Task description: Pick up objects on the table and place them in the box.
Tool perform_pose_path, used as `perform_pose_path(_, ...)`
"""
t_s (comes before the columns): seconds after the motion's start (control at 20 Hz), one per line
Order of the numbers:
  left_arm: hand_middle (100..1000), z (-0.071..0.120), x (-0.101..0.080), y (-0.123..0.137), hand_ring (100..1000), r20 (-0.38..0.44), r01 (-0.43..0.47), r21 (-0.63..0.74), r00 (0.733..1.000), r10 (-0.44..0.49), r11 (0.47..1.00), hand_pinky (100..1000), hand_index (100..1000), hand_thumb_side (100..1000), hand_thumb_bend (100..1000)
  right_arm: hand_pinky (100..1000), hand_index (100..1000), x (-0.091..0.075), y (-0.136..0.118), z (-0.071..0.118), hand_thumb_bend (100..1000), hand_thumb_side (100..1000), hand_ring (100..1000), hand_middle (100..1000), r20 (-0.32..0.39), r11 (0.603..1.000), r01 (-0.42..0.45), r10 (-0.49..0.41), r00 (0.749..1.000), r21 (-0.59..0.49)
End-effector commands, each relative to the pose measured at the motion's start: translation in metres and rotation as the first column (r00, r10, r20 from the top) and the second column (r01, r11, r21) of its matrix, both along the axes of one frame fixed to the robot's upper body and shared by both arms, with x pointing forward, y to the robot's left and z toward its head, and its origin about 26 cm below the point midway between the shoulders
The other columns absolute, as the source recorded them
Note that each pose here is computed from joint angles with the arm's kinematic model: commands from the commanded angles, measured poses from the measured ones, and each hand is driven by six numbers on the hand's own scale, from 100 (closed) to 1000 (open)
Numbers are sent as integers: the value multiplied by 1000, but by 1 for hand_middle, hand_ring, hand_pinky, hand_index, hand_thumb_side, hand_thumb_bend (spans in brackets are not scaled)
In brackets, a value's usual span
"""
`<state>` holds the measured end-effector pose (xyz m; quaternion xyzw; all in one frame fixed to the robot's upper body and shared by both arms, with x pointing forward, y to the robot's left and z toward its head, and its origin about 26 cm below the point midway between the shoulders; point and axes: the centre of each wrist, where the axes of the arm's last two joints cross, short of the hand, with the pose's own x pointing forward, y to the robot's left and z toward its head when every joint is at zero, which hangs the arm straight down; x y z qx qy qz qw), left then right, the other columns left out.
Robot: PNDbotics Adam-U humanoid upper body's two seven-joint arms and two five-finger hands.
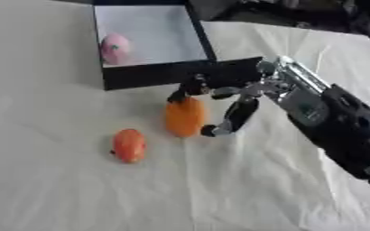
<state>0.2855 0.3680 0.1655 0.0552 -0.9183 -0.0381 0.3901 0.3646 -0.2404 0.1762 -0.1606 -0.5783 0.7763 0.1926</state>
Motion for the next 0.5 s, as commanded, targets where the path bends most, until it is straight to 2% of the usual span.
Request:
perform_pose_path(0.05, 784, 5, 1, -1, 829, 14, 10, 20, 1000, -10, 1000, 880, 780, 611, 100, 937, 948, 5, -6, 3, 314, 273, 841, 760, 28, 1000, 30, -30, 999, -6)
perform_pose_path(0.3, 783, 4, 1, -2, 829, 12, 18, 19, 1000, -18, 1000, 880, 777, 610, 100, 937, 950, 12, -9, -3, 330, 273, 846, 773, 42, 998, 60, -60, 997, -4)
perform_pose_path(0.5, 782, 3, 2, -3, 829, 9, 27, 20, 1000, -27, 999, 881, 775, 610, 100, 918, 930, 18, -11, -5, 366, 299, 832, 758, 85, 996, 91, -91, 992, 4)
